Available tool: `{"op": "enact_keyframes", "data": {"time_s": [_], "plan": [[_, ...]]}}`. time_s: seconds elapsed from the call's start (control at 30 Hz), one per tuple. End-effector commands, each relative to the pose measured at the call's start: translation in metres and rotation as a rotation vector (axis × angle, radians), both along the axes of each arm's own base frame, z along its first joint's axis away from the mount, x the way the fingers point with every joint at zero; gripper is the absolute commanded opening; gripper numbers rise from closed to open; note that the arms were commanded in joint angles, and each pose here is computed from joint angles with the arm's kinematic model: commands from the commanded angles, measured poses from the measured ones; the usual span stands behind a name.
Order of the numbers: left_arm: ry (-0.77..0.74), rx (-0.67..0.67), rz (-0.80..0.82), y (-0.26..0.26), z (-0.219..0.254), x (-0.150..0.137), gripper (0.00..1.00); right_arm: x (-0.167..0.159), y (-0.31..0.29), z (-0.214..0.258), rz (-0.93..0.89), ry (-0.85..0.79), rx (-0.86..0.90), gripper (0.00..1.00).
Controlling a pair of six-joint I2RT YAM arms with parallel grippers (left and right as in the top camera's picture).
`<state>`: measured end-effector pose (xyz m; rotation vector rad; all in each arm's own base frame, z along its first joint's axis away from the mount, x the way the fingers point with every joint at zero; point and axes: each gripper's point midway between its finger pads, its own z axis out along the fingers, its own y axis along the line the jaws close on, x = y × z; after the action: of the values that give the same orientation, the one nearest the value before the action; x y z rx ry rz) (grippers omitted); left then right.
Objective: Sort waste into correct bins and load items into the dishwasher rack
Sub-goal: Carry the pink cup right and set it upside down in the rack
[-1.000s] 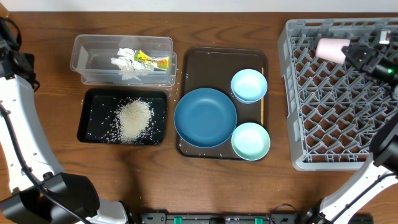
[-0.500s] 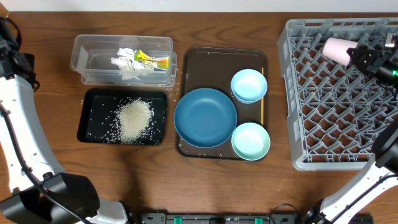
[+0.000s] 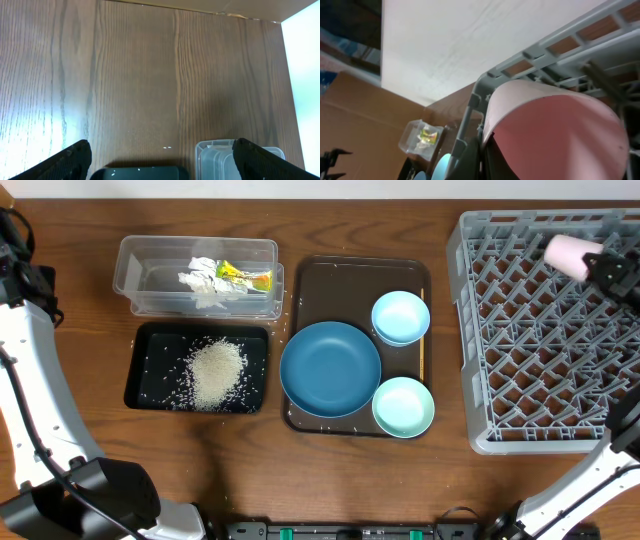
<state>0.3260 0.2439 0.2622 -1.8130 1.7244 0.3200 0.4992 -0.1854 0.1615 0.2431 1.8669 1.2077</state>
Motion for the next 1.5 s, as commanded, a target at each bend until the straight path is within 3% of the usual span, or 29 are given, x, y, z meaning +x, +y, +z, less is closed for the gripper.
{"op": "enact_keyframes", "data": {"time_s": [0.0,0.37,0.63,1.2,1.3,1.47], "plan": [[0.013,0.007,-0.001,0.001,0.000,-0.002,0.92,0.004,0.005,-0.008,0.004,0.028,0.025,0.01],[0.013,0.007,-0.001,0.001,0.000,-0.002,0.92,0.019,0.015,-0.044,0.072,0.080,0.193,0.01],[0.013,0.007,-0.001,0.001,0.000,-0.002,0.92,0.012,0.015,-0.031,0.118,0.089,0.251,0.01],[0.013,0.007,-0.001,0.001,0.000,-0.002,0.92,0.008,-0.026,-0.059,-0.106,0.280,0.348,0.01],[0.013,0.007,-0.001,0.001,0.000,-0.002,0.92,0.004,-0.029,-0.061,-0.157,0.317,0.309,0.02],[0.013,0.007,-0.001,0.001,0.000,-0.002,0.92,-0.021,-0.044,-0.054,-0.351,0.463,0.051,0.14]]}}
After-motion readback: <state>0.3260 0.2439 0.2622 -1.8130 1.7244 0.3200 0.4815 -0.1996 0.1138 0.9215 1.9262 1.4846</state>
